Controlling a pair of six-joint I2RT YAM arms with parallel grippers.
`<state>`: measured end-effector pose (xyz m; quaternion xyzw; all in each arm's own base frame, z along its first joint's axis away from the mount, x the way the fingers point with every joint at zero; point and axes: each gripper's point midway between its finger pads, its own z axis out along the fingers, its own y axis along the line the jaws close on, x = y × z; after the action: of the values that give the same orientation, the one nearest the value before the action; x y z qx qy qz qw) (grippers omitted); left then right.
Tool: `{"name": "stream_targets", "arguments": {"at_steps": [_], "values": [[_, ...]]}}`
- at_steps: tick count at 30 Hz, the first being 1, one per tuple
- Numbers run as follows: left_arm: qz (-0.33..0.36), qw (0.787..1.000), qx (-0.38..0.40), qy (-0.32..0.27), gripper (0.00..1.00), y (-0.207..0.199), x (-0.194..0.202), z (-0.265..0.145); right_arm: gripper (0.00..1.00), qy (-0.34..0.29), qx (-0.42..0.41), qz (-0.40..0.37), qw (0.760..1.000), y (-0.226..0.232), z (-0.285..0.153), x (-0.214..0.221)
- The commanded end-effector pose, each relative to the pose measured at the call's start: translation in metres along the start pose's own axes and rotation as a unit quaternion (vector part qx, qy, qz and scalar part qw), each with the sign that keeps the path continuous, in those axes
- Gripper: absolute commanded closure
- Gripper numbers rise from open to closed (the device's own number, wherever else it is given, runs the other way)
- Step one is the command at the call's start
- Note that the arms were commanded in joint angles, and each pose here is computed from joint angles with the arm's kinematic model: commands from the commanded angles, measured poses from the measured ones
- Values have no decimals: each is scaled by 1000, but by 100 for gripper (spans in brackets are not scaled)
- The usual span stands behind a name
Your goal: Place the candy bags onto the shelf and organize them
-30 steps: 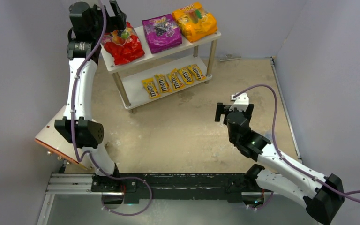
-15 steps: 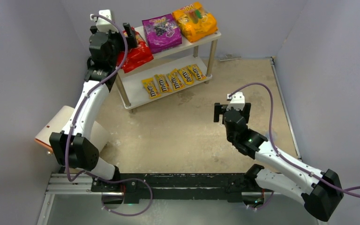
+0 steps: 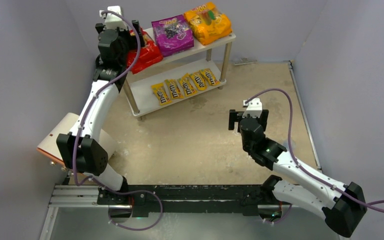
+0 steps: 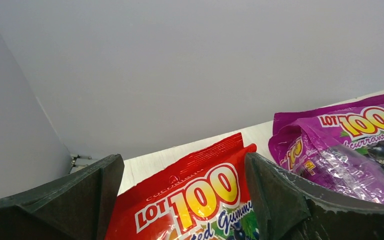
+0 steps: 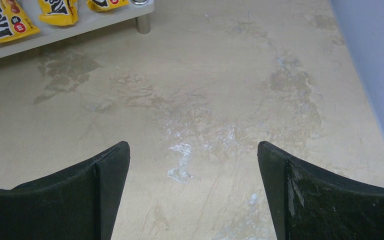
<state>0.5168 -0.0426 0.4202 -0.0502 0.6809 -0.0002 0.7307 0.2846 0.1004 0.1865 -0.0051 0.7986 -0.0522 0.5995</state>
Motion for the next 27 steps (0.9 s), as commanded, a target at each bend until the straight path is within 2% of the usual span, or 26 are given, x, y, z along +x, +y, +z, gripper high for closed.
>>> {"name": "stream_targets", "arguments": {"at_steps": [1, 8, 18, 27], "values": [[65, 994, -35, 84, 5, 21, 54, 4, 1, -16, 2, 8, 1000, -2, -2, -16], [59, 994, 23, 84, 4, 21, 58, 15, 1, -16, 3, 7, 1000, -2, -2, -15], [34, 994, 55, 90, 4, 12, 57, 23, 1, -13, -1, 2, 1000, 2, 0, -14], [16, 998, 16, 63, 4, 22, 14, 21, 1, -13, -3, 3, 1000, 3, 0, -15]]}}
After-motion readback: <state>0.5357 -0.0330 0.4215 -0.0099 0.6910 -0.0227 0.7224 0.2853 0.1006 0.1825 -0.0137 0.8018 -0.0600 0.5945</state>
